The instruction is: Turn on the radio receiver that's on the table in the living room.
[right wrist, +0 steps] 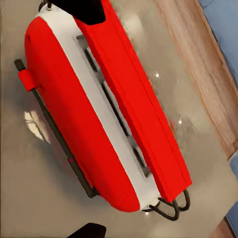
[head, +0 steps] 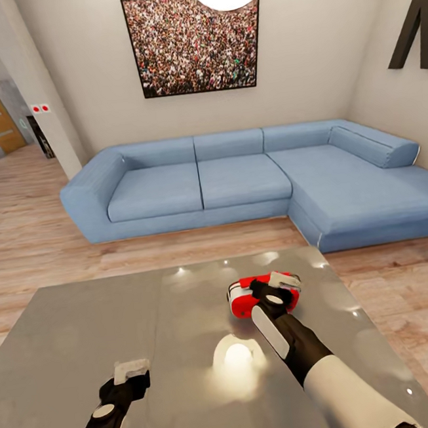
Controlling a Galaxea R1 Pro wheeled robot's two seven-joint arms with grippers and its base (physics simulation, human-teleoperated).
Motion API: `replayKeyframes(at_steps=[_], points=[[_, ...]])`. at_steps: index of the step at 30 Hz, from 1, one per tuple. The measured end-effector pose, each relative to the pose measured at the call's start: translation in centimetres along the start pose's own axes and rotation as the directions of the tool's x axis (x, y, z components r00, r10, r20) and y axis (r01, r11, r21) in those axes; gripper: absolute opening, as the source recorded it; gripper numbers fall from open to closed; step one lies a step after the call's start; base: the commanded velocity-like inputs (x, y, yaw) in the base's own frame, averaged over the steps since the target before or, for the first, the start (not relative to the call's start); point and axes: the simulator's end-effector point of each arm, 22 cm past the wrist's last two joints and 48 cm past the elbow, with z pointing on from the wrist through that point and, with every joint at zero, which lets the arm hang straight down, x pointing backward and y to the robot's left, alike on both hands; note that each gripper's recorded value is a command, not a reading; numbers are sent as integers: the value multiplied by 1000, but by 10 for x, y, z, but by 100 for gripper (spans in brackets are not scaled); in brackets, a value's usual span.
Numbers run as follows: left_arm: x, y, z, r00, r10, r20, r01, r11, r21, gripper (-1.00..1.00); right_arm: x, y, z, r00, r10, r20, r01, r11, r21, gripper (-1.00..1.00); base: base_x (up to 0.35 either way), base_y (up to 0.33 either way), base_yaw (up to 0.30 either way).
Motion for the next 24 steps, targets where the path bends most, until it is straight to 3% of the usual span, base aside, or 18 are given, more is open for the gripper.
replayKeyframes(at_steps=[8, 10, 14, 16, 19, 22, 24], points=[[17, -2, 6, 1000, 5, -6, -5, 1000, 2, 100, -89, 38, 3, 996, -84, 22, 85, 995, -46, 100, 0, 0, 0], [18, -2, 7, 1000, 5, -7, -5, 1000, 1, 100, -129, 49, -3, 994, -101, 50, 104, 993, -62, 100, 0, 0, 0], [21, -2, 8, 1000, 6, -13, -6, 1000, 0, 100, -172, 61, -12, 990, -127, 67, 132, 988, -80, 100, 0, 0, 0], [23, -2, 9, 1000, 7, -16, -7, 1000, 0, 100, -190, 52, -9, 994, -103, 44, 106, 992, -75, 100, 0, 0, 0], [25, -2, 10, 1000, 8, -21, -8, 1000, 0, 100, -199, 31, 1, 1000, -26, -2, 26, 998, -56, 100, 0, 0, 0], [27, -2, 11, 1000, 10, -26, -10, 1000, 0, 100, -191, 13, 13, 999, 16, -51, -17, 1000, -22, 100, 0, 0, 0], [29, -2, 11, 1000, 11, -29, -11, 1000, -1, 100, -184, 10, 17, 998, 17, -66, -18, 1000, -12, 100, 0, 0, 0]])
